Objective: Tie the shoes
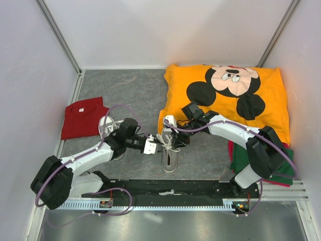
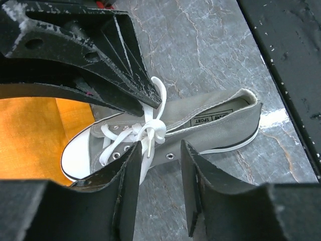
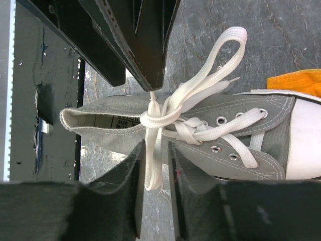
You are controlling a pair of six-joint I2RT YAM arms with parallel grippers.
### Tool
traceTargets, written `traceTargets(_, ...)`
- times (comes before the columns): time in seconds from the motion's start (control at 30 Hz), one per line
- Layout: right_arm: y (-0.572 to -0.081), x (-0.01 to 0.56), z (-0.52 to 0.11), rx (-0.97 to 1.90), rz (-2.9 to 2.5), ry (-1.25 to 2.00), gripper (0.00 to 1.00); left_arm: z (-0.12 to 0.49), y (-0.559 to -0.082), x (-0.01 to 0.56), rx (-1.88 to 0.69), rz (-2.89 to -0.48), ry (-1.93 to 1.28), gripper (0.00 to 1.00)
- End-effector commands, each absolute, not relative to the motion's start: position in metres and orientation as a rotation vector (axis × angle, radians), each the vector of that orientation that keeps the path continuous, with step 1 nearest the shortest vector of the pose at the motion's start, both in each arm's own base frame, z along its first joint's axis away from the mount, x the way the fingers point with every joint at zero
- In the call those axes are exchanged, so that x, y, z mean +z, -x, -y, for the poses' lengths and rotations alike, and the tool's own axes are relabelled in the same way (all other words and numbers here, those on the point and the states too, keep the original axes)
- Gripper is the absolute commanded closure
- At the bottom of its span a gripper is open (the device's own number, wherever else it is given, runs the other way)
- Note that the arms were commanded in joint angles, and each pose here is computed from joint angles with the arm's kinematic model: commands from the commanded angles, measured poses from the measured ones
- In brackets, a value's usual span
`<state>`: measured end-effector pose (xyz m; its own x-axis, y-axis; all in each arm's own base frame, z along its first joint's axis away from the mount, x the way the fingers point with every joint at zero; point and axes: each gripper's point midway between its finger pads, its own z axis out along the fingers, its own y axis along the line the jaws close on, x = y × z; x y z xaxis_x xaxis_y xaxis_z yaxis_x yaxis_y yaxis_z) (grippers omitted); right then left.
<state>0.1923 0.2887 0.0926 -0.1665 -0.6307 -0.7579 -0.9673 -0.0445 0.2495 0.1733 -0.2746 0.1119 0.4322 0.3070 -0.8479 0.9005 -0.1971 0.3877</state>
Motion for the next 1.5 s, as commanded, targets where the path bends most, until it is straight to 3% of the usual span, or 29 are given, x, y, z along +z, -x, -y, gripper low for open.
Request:
traceTargets(0.0,-0.197,0.105,-0.3,1.103,-1.745,1.693,0.73,0.287,-0.187,0.131,-0.715,-0.94,-1.729,0.58)
traceTargets(0.27,-0.198,0.106,-0.3,1.101,-1.748,1.687,0.91,0.293,-0.19,0.125,-0.714,-0.936,-1.741,0.71)
traceTargets(0.37,-0.198,0.106,-0.3,1.1,-1.751,1.686,0.99,0.293,-0.193,0.127,-0.701,-0.942,-1.735,0.83)
traceTargets(0.5,-0.198,0.105,-0.298,1.086,-1.757,1.689,1.0,0.285,-0.19,0.126,-0.663,-0.952,-1.741,0.98)
traceTargets(0.6,-0.198,0.105,-0.296,1.072,-1.754,1.692,1.0,0.274,-0.183,0.126,-0.632,-0.956,-1.748,0.99)
traceTargets(1.0,-0.197,0.106,-0.29,1.041,-1.765,1.678,1.0,0.225,-0.17,0.102,-0.561,-1.139,-1.776,0.98)
traceTargets(1.27,-0.2,0.113,-0.292,1.061,-1.797,1.598,1.0,0.21,-0.153,0.082,-0.557,-1.093,-1.908,0.98)
traceTargets(1.33,-0.199,0.116,-0.293,1.076,-1.797,1.584,1.0,0.21,-0.15,0.079,-0.578,-1.097,-1.926,0.83)
traceTargets(1.37,-0.198,0.117,-0.293,1.085,-1.803,1.571,1.0,0.214,-0.151,0.087,-0.596,-1.083,-1.915,0.71)
traceTargets(1.47,-0.197,0.119,-0.294,1.092,-1.803,1.555,1.0,0.224,-0.157,0.107,-0.619,-1.074,-1.857,0.61)
